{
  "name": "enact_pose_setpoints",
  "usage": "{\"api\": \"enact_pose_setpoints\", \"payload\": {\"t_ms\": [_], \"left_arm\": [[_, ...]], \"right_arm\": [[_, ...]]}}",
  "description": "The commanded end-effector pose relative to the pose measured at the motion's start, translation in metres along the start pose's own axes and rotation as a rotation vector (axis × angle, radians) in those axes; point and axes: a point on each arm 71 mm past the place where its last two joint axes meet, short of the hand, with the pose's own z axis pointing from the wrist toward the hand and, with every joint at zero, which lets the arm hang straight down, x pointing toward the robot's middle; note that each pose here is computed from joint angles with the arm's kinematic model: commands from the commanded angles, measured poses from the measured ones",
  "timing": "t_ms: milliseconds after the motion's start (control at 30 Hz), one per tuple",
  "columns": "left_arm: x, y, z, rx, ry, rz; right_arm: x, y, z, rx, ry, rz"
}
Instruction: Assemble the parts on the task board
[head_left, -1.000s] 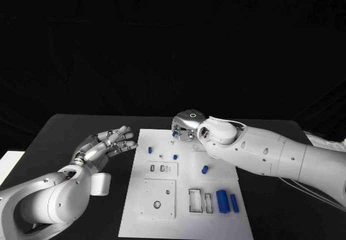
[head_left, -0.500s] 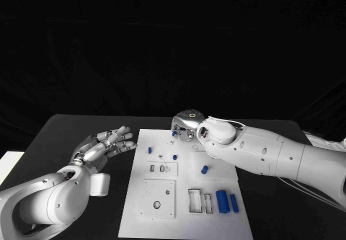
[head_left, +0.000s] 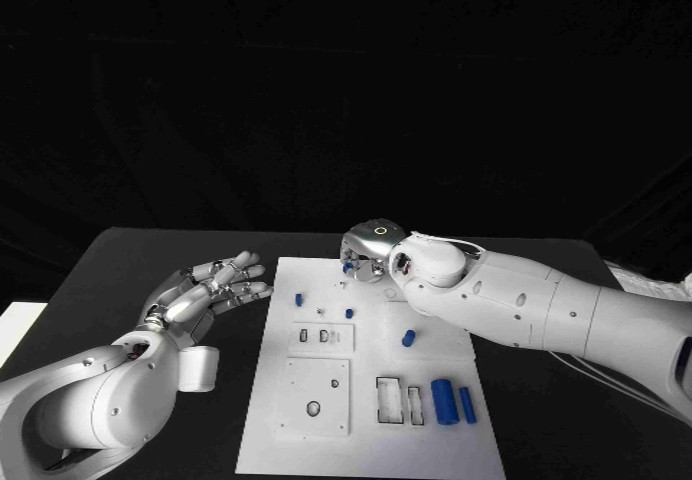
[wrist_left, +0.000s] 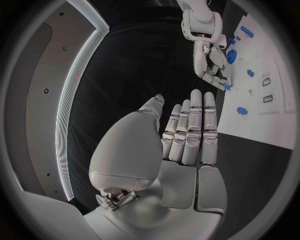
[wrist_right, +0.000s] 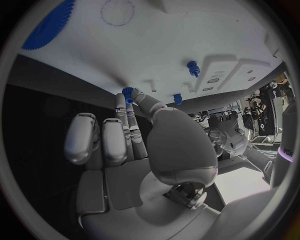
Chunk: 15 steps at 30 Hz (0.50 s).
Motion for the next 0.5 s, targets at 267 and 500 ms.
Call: {"api": "enact_pose_setpoints", "payload": {"t_ms": [267, 500], "left_arm": [[0.0027, -0.0008, 0.0, 0.002, 0.021, -0.011], [0.0018, -0.0008, 0.0002, 0.002, 0.018, -0.009]], "right_arm": [[0.0004, -0.0021, 0.0011, 0.023, 0.006, -0.026], [-0.0037, 0.0, -0.0008, 0.007, -0.034, -0.016]]}}
